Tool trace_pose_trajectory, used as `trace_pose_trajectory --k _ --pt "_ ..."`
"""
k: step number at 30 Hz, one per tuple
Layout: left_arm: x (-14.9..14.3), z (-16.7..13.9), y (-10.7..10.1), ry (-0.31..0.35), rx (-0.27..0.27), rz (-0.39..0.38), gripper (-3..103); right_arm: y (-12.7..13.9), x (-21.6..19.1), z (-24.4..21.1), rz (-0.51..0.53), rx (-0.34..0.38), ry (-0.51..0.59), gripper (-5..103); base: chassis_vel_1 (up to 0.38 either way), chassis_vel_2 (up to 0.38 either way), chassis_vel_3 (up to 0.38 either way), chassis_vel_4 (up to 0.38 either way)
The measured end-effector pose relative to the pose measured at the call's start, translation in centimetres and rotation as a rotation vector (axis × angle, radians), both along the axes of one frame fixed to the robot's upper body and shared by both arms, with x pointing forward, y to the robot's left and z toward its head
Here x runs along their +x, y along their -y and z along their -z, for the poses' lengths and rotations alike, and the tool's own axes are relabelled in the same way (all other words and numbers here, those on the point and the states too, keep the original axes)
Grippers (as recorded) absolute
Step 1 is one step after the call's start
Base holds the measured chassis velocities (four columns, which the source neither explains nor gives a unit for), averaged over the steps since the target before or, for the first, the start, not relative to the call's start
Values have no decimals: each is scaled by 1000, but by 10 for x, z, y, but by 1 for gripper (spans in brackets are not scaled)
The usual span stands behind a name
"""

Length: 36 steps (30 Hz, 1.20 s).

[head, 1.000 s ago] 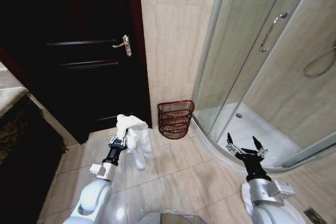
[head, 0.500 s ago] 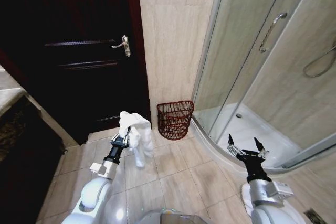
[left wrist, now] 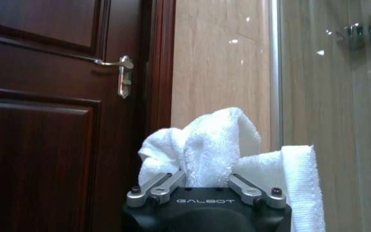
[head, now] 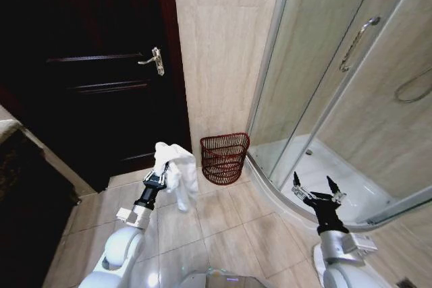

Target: Discard the used towel into the hamper.

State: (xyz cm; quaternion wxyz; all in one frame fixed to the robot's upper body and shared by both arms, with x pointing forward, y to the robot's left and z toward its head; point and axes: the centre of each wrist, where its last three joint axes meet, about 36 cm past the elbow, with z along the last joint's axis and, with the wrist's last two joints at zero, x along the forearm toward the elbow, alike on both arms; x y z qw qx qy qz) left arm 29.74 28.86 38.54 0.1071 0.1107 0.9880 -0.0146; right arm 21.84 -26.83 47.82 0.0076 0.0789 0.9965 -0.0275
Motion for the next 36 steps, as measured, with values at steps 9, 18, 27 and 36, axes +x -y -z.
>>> trace_pose_trajectory --k 9,18,27,36 --pt "-1 1 0 1 3 -2 10 -1 -2 -3 0 -6 -1 100 -37 22 16 -40" --pt "-1 1 0 4 4 -3 10 -1 -4 -4 3 -10 -4 100 -98 0 5 -85" --pt "9 -2 0 21 -21 25 10 -4 0 2 70 -12 36 100 -104 -41 -52 -109" --pt "58 -77 -7 77 -2 81 10 -1 1 13 93 14 -77 100 0 0 0 0"
